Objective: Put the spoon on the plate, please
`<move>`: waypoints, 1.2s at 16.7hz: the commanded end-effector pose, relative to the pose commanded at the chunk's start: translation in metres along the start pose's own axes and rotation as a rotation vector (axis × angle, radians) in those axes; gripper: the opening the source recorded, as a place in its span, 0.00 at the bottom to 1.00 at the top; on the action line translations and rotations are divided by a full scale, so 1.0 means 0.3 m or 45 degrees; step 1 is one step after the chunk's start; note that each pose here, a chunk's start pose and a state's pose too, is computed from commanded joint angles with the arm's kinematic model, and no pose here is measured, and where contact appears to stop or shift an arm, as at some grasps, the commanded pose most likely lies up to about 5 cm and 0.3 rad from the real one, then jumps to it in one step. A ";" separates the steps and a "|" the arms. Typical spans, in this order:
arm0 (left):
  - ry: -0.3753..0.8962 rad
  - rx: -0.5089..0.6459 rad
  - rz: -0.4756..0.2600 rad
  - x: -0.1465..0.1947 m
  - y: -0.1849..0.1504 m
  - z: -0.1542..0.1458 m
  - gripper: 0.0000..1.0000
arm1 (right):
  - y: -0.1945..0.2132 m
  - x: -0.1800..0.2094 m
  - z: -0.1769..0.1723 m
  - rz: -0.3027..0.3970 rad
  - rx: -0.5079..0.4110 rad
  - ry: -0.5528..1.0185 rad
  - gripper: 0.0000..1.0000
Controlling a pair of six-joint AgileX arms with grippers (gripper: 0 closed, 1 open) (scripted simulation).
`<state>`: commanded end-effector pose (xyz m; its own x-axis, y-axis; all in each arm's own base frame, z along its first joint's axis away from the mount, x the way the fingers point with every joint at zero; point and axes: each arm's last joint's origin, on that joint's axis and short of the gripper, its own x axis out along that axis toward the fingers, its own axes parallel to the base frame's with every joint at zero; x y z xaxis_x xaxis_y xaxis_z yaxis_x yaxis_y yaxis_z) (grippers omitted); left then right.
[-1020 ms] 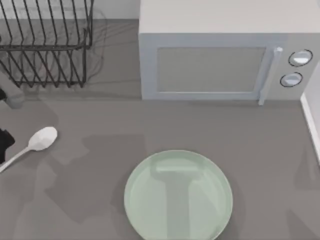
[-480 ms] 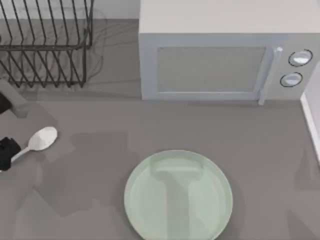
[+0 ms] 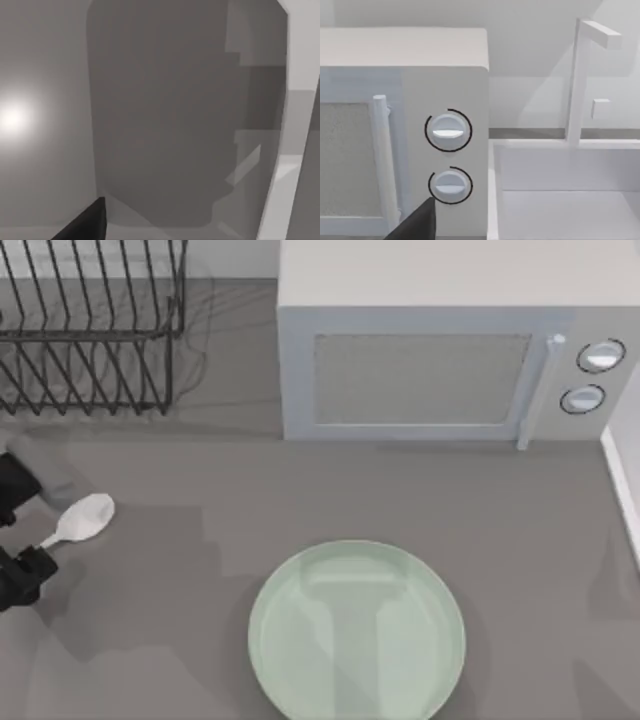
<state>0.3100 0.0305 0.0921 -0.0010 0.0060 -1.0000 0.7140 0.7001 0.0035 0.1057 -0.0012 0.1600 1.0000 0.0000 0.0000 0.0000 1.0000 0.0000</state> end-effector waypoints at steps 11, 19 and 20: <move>0.000 0.000 0.000 0.000 0.000 0.000 0.40 | 0.000 0.000 0.000 0.000 0.000 0.000 1.00; 0.000 0.000 0.000 0.000 0.000 0.000 0.00 | 0.000 0.000 0.000 0.000 0.000 0.000 1.00; 0.000 0.000 0.000 0.000 0.000 0.000 0.00 | 0.000 0.000 0.000 0.000 0.000 0.000 1.00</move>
<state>0.3100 0.0305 0.0921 -0.0010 0.0060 -1.0000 0.7140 0.7001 0.0035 0.1057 -0.0012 0.1600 1.0000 0.0000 0.0000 0.0000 1.0000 0.0000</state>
